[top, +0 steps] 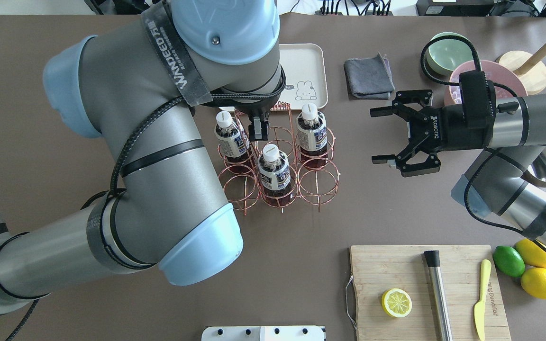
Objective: Take tea from basket to plate
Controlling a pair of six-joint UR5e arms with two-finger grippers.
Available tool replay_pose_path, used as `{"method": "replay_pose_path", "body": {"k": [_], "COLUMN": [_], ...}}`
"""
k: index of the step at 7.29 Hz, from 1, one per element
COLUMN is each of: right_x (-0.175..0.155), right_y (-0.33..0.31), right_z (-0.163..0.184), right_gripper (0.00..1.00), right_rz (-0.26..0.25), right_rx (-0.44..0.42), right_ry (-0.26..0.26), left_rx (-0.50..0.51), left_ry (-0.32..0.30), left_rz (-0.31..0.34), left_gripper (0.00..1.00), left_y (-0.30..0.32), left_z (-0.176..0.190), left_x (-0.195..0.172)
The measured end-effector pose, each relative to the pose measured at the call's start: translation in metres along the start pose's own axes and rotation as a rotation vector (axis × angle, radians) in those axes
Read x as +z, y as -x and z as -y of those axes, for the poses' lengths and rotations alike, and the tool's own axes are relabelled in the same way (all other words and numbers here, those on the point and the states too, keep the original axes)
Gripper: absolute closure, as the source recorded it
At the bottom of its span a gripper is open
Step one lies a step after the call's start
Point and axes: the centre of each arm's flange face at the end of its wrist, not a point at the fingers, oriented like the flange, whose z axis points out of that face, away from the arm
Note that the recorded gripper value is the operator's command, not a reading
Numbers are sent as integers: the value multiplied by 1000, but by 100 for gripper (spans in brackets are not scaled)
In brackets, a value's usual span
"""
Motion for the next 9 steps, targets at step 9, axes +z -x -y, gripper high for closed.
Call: {"method": "replay_pose_path", "body": {"k": [9], "right_x": [94], "right_y": [-49], "right_z": [8], "right_gripper": [8], "right_rz": [-148], "right_rx": [94], "right_ry": [49], "left_rx": [-19], "left_ry": [10], "left_rz": [-9], "left_gripper": [100], "left_y": [31], "left_z": [-17], "left_x": [2]}}
